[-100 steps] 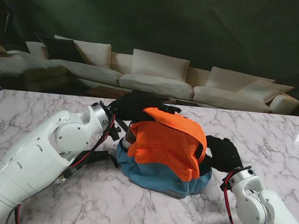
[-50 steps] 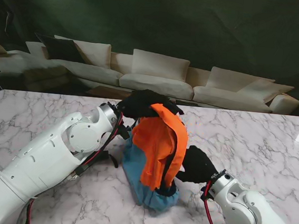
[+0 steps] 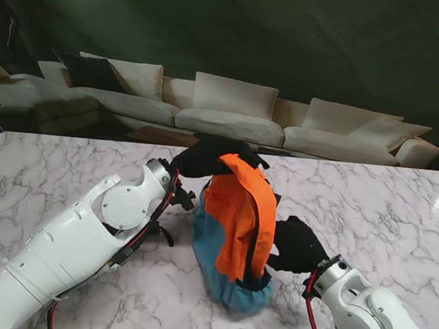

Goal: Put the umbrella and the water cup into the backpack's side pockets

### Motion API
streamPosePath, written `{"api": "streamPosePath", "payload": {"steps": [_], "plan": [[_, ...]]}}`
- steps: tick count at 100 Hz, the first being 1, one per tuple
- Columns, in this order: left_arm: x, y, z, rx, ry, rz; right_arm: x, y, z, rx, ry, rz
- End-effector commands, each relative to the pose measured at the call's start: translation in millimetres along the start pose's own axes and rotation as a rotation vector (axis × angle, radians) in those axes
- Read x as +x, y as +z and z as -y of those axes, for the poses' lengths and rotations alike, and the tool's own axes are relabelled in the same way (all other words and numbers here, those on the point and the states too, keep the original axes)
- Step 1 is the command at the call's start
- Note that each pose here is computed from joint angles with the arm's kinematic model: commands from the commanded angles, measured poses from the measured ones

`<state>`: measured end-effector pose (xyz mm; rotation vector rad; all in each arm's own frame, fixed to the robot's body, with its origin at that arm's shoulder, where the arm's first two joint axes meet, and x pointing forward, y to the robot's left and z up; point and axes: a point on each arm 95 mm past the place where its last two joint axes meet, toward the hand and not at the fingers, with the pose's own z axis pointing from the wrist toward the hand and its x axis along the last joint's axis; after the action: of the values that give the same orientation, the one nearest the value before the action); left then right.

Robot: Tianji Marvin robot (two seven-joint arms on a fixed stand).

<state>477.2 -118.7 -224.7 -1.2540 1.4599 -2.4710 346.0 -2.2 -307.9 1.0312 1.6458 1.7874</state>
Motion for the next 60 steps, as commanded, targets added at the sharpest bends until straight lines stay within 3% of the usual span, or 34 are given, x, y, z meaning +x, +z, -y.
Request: {"api": "streamPosePath", "payload": {"steps": [1, 18, 36, 48, 60], "plan": [[6.2, -1.2, 3.1, -0.012, 0.006, -0.03, -9.4, -7.9, -1.7, -0.024, -0.023, 0.047], [7.3, -5.7, 4.6, -0.04, 0.009, -0.056, -33.2, -23.8, -16.3, -0.103, -0.12, 0.161], [8.9, -5.2, 4.6, -0.056, 0.015, -0.07, -54.1, -33.7, -37.4, -0.212, -0.229, 0.233], [8.9, -4.2, 4.5, -0.057, 0.02, -0.07, -60.0, -36.8, -56.3, -0.302, -0.292, 0.229], [8.0, -2.0, 4.6, -0.059, 0.023, -0.062, -55.5, -37.2, -78.7, -0.374, -0.368, 0.176]]}}
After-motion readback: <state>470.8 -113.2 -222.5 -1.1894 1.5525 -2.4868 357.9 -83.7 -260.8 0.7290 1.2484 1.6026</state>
